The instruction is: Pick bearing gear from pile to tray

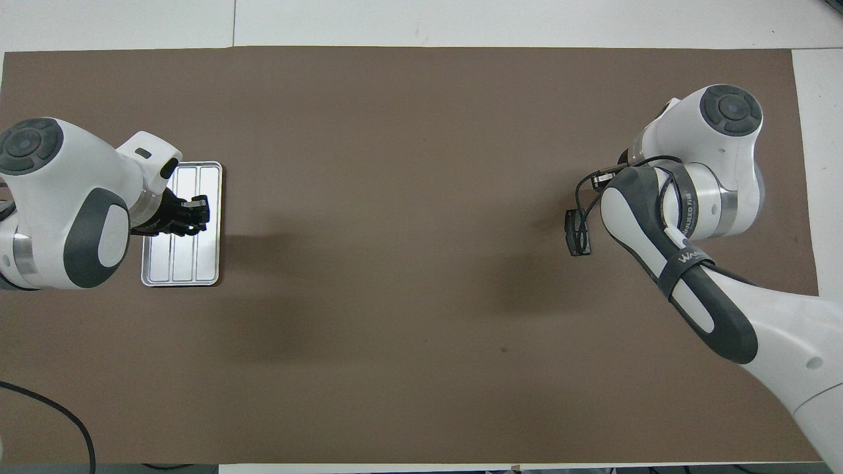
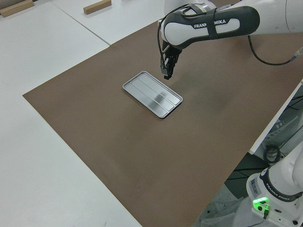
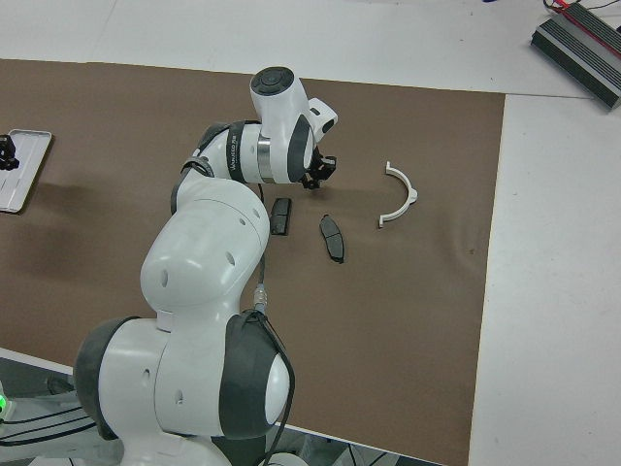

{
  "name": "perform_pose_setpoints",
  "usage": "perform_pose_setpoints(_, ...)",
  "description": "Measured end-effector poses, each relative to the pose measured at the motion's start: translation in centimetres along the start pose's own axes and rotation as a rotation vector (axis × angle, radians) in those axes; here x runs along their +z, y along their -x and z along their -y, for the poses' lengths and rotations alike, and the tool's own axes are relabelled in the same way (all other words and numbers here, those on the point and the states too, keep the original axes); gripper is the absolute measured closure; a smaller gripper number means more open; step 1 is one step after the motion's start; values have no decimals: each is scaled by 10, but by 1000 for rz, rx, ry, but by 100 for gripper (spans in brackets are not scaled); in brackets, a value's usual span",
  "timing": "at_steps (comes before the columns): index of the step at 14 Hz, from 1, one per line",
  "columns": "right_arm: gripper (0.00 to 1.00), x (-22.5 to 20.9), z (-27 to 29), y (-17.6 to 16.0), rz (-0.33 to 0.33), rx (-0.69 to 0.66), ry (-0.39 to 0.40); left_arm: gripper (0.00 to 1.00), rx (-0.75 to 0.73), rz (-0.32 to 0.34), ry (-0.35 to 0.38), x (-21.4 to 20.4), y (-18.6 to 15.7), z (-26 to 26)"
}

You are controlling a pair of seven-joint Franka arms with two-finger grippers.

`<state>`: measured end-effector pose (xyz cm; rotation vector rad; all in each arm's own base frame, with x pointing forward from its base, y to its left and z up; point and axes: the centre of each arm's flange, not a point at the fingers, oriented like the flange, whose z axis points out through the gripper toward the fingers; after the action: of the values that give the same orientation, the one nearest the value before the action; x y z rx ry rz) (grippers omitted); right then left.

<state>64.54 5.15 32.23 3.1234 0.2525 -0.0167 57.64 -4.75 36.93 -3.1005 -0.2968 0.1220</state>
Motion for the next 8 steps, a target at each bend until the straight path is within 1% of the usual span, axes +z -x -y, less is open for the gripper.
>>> perform_pose_setpoints(2, 76, -39, 28, -3, -38, -36, -12, 65, -1, -10, 5, 10, -1, 15)
perform_pose_setpoints(4, 76, -76, 67, -3, -67, -24, -29, 65, -9, -20, 10, 27, 3, 24)
perform_pose_setpoints(6, 76, -94, 121, 1, -79, 20, -43, 65, -19, -24, 12, 40, 7, 30)
perform_pose_setpoints(8, 76, -97, 188, 11, -78, 62, -52, 65, -25, -30, 14, 45, 8, 34)
